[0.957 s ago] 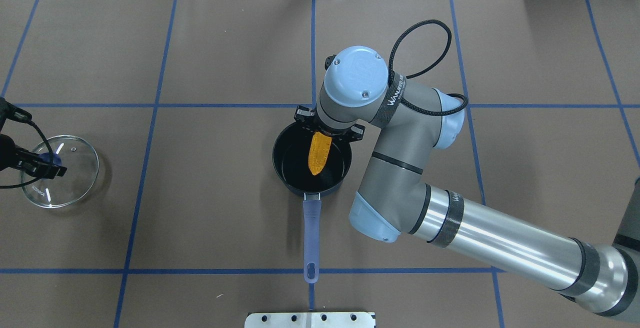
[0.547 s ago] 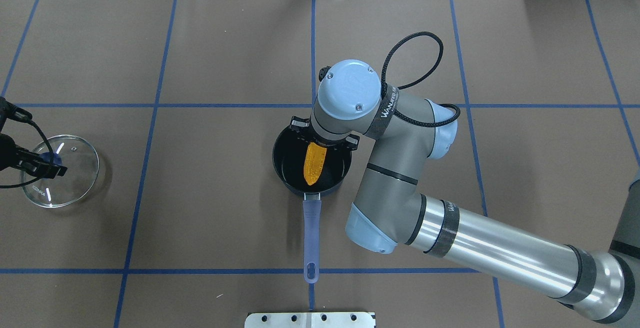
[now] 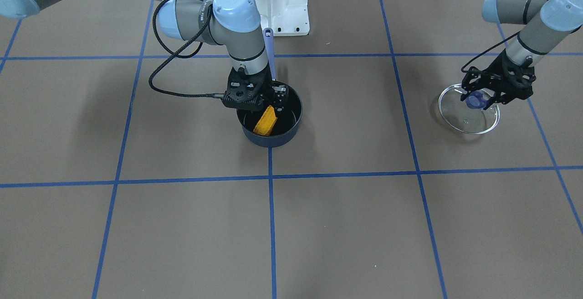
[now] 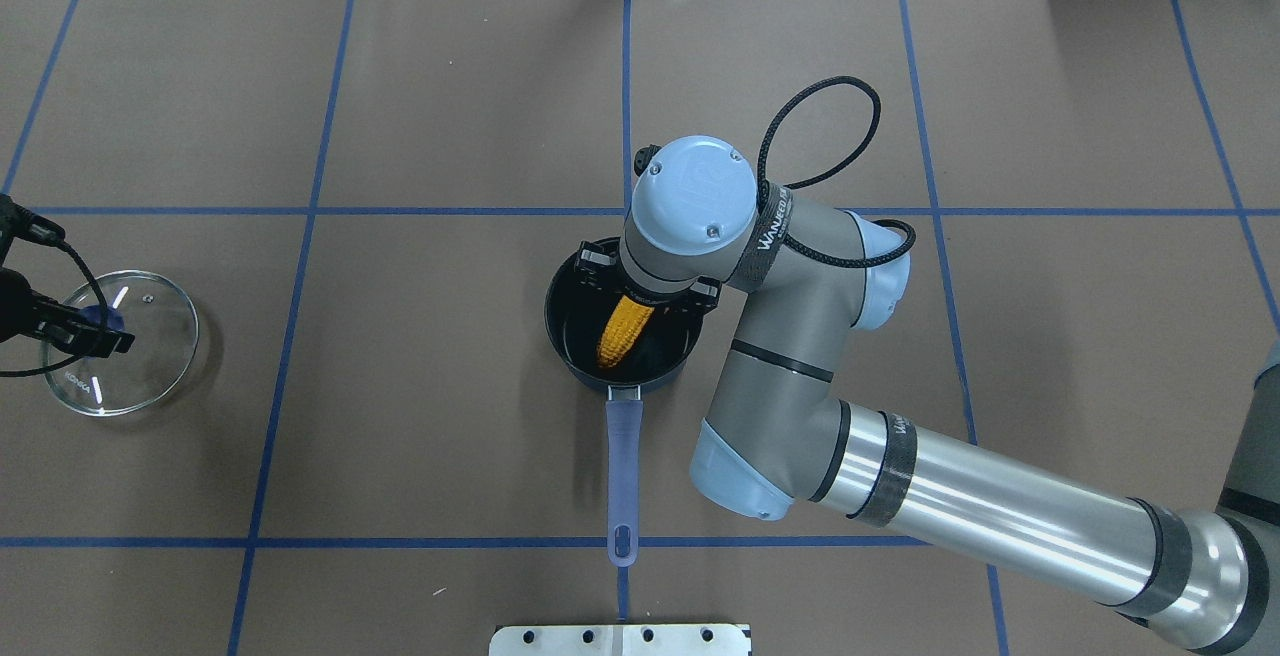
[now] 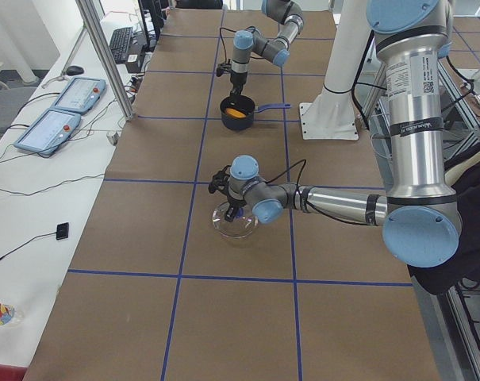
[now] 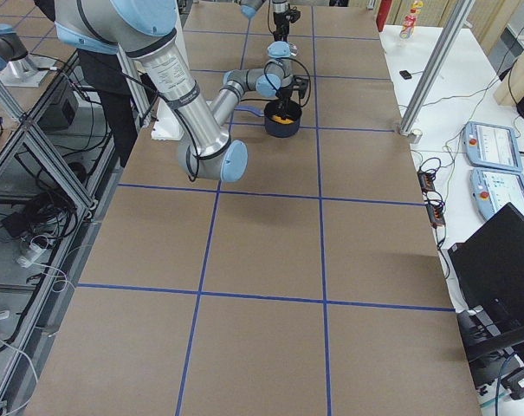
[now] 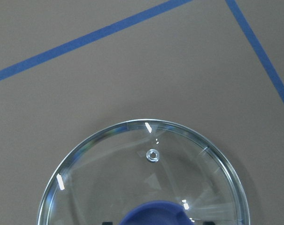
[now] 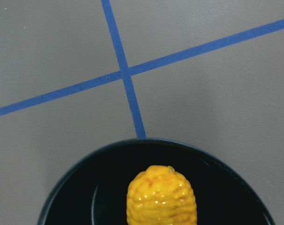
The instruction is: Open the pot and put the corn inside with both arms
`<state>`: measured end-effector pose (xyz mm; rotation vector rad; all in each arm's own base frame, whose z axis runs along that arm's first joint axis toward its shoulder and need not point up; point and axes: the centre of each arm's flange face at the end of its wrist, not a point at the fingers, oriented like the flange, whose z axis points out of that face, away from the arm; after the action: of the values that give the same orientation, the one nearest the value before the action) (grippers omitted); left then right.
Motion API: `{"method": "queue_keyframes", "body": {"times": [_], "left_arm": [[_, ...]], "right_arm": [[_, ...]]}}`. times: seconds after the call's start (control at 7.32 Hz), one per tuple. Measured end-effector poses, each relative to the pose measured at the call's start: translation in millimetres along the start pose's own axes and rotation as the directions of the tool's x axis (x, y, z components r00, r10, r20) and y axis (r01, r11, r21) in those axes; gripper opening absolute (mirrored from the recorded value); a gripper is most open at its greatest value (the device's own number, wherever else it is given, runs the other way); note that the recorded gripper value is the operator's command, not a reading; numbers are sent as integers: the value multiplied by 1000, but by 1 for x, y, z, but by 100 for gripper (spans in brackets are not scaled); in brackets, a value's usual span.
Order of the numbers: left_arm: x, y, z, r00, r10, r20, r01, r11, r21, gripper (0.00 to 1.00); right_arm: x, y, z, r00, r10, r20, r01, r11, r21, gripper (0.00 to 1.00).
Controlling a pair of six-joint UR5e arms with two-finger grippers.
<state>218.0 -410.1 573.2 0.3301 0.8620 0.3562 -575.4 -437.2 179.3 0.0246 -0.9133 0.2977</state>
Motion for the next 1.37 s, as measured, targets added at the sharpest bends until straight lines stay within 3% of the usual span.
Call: {"method": "queue_keyframes", "body": {"times": [0.68, 1.09, 1.37], "left_arm": [[-2, -2, 5, 1000, 2, 1, -2, 1000, -5, 79], [-1, -3, 5, 1000, 9, 0, -9, 1000, -2, 79], [-2, -15, 1, 1000, 5, 5, -5, 1000, 12, 79]], "right_arm": [[-2, -8, -9, 1000, -6, 30, 5, 1000, 11, 100], [2, -21, -14, 999, 3, 40, -4, 1000, 24, 100], [19, -59, -26, 999, -8, 36, 6, 998, 57, 100]]}}
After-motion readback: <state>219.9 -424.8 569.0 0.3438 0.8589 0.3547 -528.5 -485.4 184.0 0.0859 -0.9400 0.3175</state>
